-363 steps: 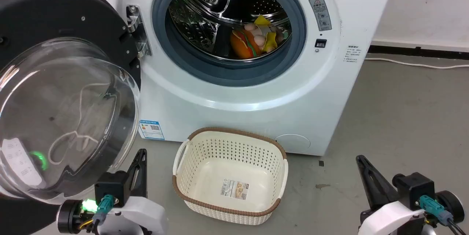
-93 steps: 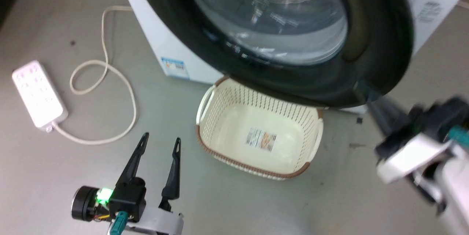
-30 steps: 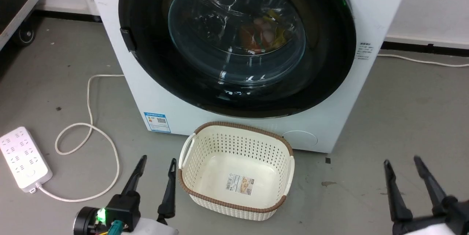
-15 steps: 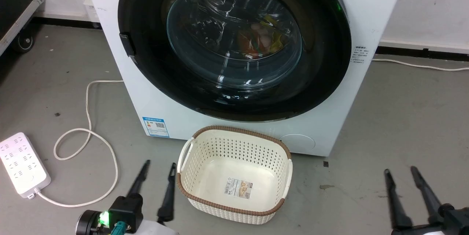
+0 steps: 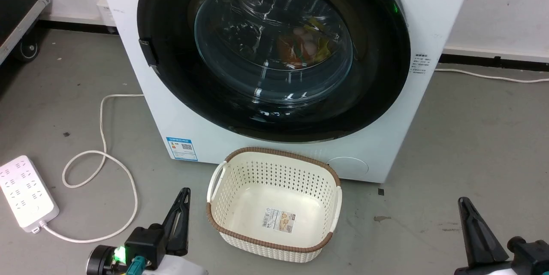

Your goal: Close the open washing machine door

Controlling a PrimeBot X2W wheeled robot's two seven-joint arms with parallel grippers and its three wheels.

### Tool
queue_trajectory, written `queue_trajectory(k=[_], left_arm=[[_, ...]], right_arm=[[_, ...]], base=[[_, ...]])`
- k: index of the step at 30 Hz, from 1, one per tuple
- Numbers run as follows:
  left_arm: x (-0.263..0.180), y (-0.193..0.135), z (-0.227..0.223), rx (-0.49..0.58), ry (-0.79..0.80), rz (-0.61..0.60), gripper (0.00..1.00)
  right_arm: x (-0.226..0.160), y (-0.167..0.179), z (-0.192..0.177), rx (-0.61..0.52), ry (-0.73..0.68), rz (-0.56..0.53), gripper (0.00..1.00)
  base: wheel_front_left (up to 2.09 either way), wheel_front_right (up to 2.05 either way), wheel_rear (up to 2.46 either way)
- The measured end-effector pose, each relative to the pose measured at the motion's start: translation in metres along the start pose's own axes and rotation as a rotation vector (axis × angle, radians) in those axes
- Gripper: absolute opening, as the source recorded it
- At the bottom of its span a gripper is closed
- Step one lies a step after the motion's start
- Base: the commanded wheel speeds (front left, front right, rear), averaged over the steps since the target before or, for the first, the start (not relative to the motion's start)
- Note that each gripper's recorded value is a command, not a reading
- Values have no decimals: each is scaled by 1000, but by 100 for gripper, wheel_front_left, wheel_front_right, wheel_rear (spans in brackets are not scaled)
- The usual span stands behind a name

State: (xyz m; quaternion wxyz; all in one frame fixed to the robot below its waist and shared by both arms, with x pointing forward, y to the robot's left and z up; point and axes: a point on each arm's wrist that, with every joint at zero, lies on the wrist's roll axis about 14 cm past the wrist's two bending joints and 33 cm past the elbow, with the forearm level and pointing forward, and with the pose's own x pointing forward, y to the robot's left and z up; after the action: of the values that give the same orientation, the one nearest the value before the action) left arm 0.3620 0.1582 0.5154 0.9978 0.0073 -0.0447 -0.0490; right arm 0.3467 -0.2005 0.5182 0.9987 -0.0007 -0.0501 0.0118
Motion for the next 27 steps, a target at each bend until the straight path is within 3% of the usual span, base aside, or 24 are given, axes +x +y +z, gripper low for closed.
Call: queue_trajectory(k=[27], left_arm=[[3, 5, 2, 15, 27, 21, 0]], right_arm=[[5, 9, -2, -12, 39, 28, 0]], base=[[0, 0, 0]])
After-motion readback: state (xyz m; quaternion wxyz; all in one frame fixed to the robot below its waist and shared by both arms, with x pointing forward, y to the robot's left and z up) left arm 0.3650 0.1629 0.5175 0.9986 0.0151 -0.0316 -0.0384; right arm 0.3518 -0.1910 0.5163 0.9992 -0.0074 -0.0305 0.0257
